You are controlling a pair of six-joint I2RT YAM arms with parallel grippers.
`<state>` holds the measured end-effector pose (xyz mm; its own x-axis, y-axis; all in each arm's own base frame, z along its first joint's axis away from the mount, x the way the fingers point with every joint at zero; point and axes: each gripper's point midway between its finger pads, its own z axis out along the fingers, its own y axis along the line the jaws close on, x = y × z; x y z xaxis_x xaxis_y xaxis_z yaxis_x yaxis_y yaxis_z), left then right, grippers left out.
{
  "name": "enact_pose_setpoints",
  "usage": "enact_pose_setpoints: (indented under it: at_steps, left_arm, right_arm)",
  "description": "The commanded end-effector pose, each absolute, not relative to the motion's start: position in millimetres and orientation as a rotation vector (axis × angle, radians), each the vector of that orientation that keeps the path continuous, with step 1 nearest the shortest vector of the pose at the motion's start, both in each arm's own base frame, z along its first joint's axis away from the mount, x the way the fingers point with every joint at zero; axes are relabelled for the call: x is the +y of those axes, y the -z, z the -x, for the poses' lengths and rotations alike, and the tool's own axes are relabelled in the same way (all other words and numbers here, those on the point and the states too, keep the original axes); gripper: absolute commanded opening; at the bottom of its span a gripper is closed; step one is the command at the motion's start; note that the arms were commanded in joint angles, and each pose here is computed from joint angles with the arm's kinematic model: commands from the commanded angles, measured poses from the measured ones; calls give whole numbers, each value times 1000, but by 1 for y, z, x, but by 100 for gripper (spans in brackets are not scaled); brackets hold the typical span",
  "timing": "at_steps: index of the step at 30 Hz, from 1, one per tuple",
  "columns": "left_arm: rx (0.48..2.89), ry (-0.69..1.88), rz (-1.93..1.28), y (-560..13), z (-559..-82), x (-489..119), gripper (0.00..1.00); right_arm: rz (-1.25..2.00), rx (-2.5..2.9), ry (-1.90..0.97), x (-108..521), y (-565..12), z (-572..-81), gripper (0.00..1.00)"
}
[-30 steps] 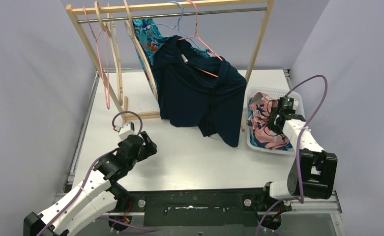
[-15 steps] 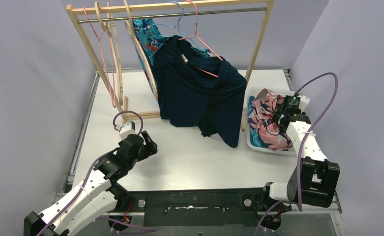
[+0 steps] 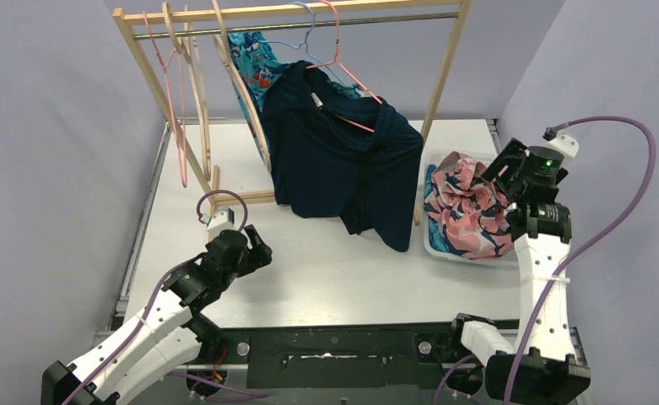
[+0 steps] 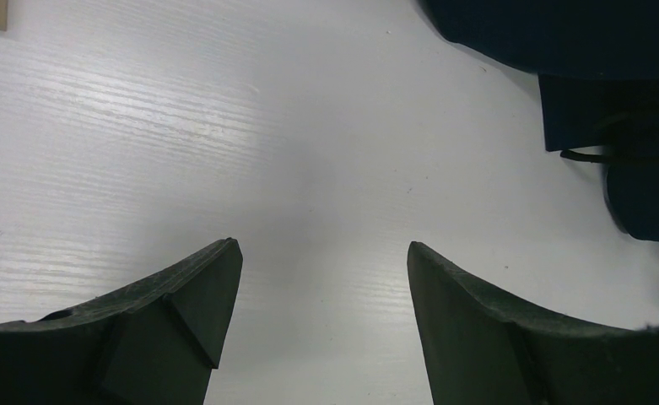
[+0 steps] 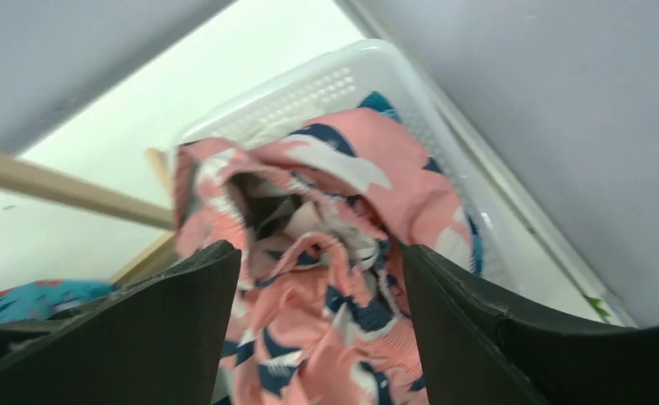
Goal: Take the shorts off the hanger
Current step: Place the shorts in the basket.
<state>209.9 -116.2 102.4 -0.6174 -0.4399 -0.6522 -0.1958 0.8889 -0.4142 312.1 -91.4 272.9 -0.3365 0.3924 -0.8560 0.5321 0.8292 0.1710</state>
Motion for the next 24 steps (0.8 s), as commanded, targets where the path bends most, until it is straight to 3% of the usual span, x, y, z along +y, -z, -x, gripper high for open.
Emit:
enact_pose_setpoints:
  at_steps: [1,4,11,16,19,24]
  left_arm:
    - [2192,438,444,-114,-219,-123,72]
    - [2195,436,439,-114,-220,-123,72]
    - [2196,447,437,-114,-219,-125,72]
    - [2193,452,434,-114,-220,-125,72]
    - [2194,447,427,-114,-221,-125,72]
    - [2210,426,416,-110,-223,-125,72]
  right_arm:
    - [-530,1970,-129,-45,-278,-323,70]
    - [-418,2000,-352,-11,-261,-342,65]
    - [-676,2329,-47,-59,-125,-357,61]
    - [-675,2562,-60,-48,-43,-339,60]
    - [-591,2543,-13,-44,-54,-345,63]
    - [-519,2353,52,-56,-133,-362,69]
